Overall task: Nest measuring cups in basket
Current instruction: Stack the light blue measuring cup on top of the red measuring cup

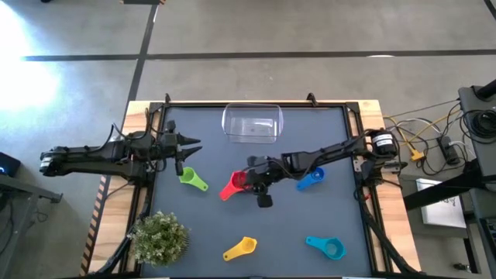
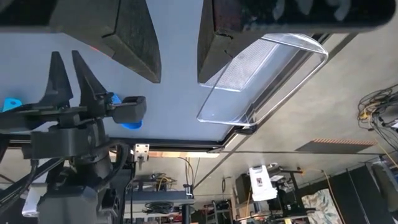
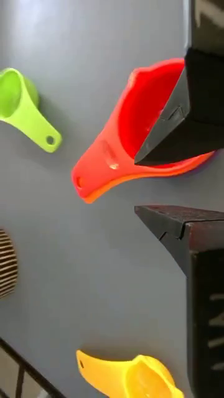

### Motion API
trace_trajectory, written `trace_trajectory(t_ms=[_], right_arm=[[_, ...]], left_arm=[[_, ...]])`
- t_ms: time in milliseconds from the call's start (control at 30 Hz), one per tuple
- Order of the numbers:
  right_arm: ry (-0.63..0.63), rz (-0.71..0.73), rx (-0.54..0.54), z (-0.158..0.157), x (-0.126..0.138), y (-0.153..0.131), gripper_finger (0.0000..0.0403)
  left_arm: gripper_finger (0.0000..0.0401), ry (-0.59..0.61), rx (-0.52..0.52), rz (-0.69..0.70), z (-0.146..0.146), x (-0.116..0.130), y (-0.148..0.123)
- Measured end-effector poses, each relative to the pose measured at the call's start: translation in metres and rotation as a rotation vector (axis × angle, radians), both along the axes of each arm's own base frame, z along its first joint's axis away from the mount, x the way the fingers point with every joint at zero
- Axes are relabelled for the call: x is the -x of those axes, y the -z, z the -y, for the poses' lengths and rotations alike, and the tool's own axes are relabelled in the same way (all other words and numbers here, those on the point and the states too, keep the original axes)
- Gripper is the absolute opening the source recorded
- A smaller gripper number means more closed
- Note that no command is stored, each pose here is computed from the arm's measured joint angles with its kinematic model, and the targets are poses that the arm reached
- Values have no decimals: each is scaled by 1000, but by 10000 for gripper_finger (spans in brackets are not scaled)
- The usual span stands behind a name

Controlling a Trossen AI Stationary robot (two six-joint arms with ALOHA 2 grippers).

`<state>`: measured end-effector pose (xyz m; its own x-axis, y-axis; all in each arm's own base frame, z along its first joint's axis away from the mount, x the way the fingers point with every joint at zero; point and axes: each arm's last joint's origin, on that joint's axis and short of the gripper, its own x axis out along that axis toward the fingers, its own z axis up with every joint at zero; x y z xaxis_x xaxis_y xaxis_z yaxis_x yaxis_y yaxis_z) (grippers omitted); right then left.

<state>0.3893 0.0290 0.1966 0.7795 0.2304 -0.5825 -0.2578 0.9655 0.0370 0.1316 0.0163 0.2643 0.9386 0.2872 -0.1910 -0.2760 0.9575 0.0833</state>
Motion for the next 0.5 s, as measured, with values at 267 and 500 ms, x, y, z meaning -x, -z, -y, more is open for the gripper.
trace_trajectory(t_ms=[267,500], right_arm=[[15,130,-95,2,33,7,78],[7,279,-127,0,80,0,70]], left_arm=[[86,0,1,-9,0,-1,1],[86,1,-6,-32,0,-5,4]])
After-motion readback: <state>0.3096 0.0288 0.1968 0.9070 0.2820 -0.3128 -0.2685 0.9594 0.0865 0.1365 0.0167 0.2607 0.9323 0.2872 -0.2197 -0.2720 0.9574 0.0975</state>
